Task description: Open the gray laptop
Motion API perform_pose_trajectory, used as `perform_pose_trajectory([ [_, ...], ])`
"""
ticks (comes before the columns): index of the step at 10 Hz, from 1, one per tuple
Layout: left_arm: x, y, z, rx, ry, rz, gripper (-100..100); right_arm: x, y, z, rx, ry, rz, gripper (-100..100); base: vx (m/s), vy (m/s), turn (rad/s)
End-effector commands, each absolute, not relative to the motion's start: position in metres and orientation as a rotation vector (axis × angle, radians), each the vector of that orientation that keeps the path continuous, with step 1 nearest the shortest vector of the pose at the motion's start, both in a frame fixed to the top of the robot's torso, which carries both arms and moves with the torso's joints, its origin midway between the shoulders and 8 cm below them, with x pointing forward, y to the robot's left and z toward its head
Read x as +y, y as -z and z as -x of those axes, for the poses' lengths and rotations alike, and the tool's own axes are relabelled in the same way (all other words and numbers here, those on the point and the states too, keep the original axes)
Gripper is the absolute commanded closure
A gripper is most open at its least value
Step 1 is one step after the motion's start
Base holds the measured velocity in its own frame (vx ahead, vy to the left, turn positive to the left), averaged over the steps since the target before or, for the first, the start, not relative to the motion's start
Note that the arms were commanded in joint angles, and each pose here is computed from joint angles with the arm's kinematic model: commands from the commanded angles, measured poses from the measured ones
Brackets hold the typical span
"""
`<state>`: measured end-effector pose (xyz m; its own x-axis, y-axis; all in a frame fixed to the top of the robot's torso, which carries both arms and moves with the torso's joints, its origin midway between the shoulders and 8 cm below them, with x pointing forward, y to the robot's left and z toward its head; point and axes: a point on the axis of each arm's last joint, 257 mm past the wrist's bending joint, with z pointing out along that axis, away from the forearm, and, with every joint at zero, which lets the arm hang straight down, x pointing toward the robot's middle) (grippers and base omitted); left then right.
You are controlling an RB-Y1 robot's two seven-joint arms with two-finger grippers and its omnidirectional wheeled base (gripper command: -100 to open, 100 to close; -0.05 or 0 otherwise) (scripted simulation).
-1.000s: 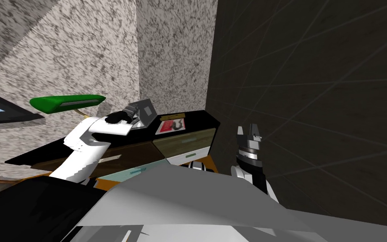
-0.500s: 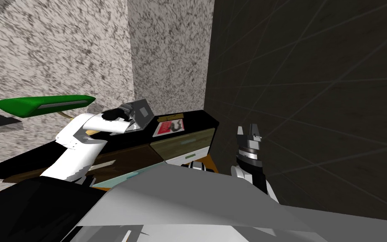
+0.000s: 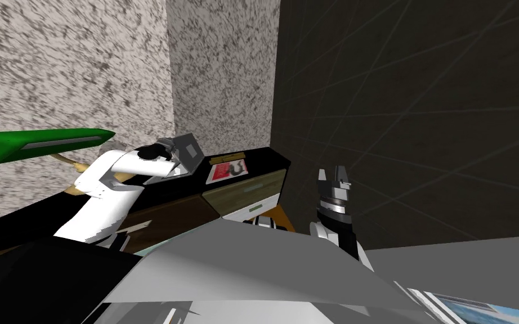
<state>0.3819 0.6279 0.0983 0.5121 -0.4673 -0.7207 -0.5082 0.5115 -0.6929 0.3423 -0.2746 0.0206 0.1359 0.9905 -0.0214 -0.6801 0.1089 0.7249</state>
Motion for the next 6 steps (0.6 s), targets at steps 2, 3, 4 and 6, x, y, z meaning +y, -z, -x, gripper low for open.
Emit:
perform_pose_trajectory([
  [2,0.6157,-0.0922,-0.3911,1.134,0.02,1.061,100,-0.2747,-0.0205,-0.3423,0.595,-1.341,-0.649,0,0.07,-0.08,0.27],
  [3,0.6178,-0.1018,-0.3882,1.113,0.009,1.057,100,-0.2747,-0.0205,-0.3423,0.595,-1.341,-0.649,0,0.033,-0.053,0.086],
  [4,0.6215,-0.0992,-0.3894,1.09,0.071,1.114,100,-0.2746,-0.0206,-0.3423,0.595,-1.341,-0.649,0,-0.012,0.03,-0.031],
  [6,0.6254,-0.0952,-0.3906,1.066,0.131,1.174,100,-0.2746,-0.0206,-0.3423,0.595,-1.341,-0.649,0,-0.04,0.085,-0.029],
])
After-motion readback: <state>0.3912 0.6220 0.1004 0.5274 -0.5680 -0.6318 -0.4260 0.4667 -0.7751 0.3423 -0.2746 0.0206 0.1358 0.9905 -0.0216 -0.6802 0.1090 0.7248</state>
